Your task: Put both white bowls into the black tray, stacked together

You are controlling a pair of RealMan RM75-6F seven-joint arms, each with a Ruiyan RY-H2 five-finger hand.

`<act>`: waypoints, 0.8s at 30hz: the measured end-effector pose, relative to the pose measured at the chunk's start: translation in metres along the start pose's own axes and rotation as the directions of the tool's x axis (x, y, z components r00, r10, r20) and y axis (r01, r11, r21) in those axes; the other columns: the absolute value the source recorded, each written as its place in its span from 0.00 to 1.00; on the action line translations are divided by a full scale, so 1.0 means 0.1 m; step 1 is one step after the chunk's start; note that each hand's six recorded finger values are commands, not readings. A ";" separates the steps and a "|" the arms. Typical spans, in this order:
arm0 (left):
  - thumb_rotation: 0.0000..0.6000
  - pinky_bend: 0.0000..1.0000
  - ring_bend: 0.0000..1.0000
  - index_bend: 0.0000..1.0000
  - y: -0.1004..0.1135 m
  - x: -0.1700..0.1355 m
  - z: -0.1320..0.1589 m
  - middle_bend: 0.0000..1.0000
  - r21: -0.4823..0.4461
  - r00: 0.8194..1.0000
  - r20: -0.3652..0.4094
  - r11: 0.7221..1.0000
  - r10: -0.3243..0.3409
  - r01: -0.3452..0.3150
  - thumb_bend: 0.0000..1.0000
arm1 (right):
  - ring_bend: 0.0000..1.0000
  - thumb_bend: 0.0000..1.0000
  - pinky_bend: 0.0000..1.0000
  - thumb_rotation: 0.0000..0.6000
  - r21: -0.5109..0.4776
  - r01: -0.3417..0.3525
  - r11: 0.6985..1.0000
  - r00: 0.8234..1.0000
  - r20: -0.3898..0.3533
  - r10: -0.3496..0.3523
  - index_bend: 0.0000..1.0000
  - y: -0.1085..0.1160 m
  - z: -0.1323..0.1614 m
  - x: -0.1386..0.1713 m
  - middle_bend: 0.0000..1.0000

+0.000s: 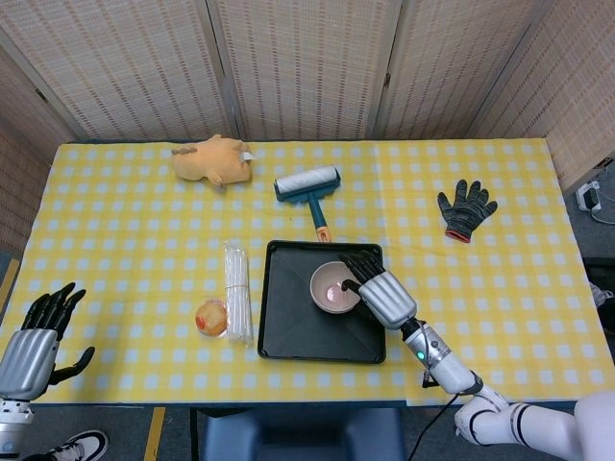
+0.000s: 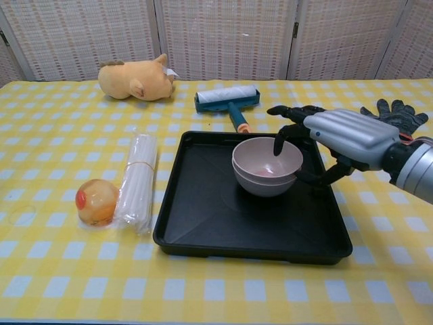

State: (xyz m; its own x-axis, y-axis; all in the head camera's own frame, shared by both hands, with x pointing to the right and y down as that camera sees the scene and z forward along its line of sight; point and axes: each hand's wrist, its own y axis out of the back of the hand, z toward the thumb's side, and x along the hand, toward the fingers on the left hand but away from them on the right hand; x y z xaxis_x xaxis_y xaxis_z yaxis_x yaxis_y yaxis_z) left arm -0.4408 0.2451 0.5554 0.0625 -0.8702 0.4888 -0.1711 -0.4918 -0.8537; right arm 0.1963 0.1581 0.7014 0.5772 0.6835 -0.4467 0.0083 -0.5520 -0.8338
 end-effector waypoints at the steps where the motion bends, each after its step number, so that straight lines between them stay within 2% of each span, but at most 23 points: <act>1: 1.00 0.01 0.07 0.00 0.00 0.00 0.00 0.00 0.002 1.000 0.000 1.000 0.001 -0.001 0.36 | 0.00 0.43 0.00 1.00 -0.001 0.004 1.000 1.000 0.002 -0.004 0.26 0.01 -0.01 0.01 0.00; 10: 1.00 0.01 0.07 0.00 0.00 -0.01 0.01 0.00 -0.001 1.000 0.002 1.000 0.000 0.000 0.36 | 0.00 0.43 0.00 1.00 -0.005 0.077 0.997 0.996 0.051 -0.077 0.20 0.25 -0.19 0.27 0.00; 16: 1.00 0.01 0.07 0.00 -0.02 0.00 0.02 0.00 0.009 1.000 0.001 1.000 -0.003 0.003 0.36 | 0.00 0.43 0.00 1.00 0.001 0.114 0.993 0.977 0.179 -0.113 0.10 0.43 -0.51 0.77 0.00; 19: 1.00 0.01 0.07 0.00 -0.03 0.00 0.02 0.00 0.016 1.000 0.000 1.000 -0.004 0.004 0.36 | 0.00 0.43 0.00 1.00 0.016 0.112 0.994 0.955 0.275 -0.112 0.05 0.49 -0.70 1.12 0.00; 22: 1.00 0.01 0.07 0.00 -0.04 0.00 0.03 0.00 0.019 1.000 0.001 1.000 -0.005 0.005 0.36 | 0.00 0.43 0.00 1.00 0.028 0.108 0.994 0.918 0.381 -0.110 0.04 0.54 -0.86 1.52 0.00; 24: 1.00 0.01 0.07 0.00 -0.04 0.00 0.04 0.00 0.020 1.000 0.003 1.000 -0.006 0.006 0.36 | 0.00 0.43 0.00 1.00 0.032 0.113 0.993 0.883 0.454 -0.115 0.04 0.57 -0.94 1.80 0.00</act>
State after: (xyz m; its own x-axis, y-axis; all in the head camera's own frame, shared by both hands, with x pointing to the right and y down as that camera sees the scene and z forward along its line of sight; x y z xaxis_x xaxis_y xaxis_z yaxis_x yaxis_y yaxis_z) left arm -0.4363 0.2471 0.5584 0.0666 -0.8674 0.4931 -0.1508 -0.4972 -0.8544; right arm 0.3776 0.2044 0.6042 0.1381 0.8843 -0.4460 0.0473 -0.4557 -0.8889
